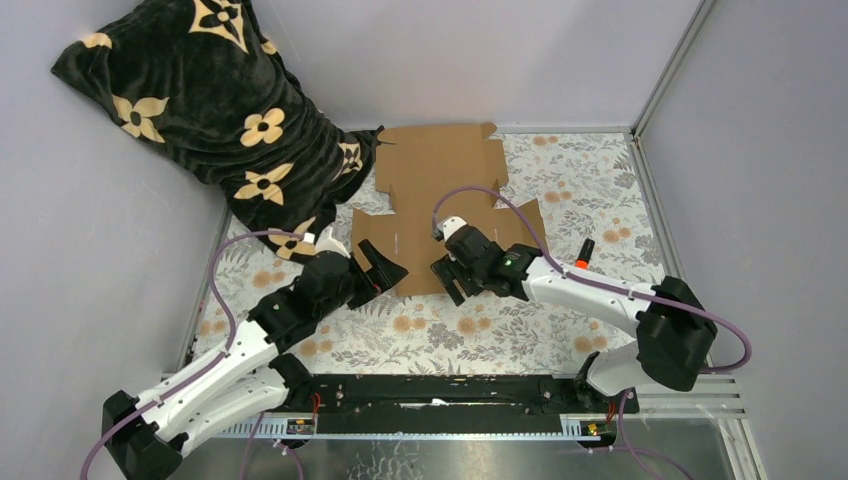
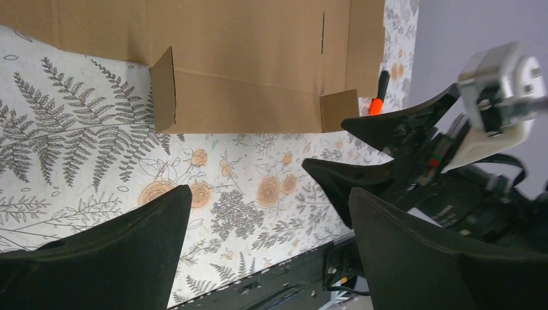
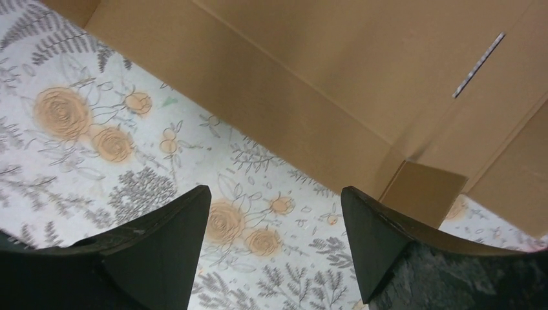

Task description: Fold the paper box

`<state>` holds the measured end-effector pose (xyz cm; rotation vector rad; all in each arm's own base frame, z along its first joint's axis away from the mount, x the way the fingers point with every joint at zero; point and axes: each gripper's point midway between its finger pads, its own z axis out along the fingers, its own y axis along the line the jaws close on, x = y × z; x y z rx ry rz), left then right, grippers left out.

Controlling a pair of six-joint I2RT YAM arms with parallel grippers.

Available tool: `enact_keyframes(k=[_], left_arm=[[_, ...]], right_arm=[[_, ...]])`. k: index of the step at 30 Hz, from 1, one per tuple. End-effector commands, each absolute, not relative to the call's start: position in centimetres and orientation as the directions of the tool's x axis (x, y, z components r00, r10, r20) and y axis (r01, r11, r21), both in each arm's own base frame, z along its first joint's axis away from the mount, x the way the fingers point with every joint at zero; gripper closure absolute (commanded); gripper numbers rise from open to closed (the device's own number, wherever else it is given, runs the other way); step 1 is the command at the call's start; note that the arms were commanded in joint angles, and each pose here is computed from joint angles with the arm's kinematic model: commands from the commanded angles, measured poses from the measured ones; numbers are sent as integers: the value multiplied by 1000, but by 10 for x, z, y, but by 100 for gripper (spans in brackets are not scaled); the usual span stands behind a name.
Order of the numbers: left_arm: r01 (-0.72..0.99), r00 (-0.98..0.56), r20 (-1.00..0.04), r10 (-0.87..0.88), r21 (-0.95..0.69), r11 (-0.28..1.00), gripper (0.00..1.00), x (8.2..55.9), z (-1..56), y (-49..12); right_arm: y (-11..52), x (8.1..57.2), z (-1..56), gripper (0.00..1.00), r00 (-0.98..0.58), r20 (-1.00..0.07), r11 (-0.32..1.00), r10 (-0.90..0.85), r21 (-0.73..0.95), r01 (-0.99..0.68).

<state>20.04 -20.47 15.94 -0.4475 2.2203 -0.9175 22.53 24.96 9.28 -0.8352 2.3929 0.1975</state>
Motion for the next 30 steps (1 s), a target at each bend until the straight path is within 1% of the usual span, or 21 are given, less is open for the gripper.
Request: enact_keyframes(k=[1,7,10,15,19,26,28,30], left_arm=[[-131,-650,-387,-654,-791,598,2,209,176,-196],[-170,-562,-349,-750,-838,518,2,210,185,-166],[-207,-538,-337,-773,-836,509,2,209,183,-156],[-252,-482,-335,-810,-832,494,1,205,183,-140],[-252,-469,-348,-811,-828,501,2,203,185,-134],[-253,-471,-356,-807,-822,510,2,202,184,-133],[-252,-469,-360,-806,-821,513,2,202,185,-132],[-250,-469,-366,-804,-818,518,2,202,185,-131]], right_arm=[[261,247,94,18,-510,-638,756,-577,-180,-630],[285,235,72,20,-451,-614,691,-648,-225,-687],[296,229,62,20,-394,-590,639,-705,-287,-713],[303,228,47,20,-360,-537,598,-763,-374,-708],[298,234,33,20,-367,-502,596,-783,-437,-674],[285,253,19,20,-398,-450,600,-800,-564,-568],[280,256,15,21,-405,-430,591,-807,-599,-541],[276,259,12,23,-427,-432,606,-795,-616,-504]])
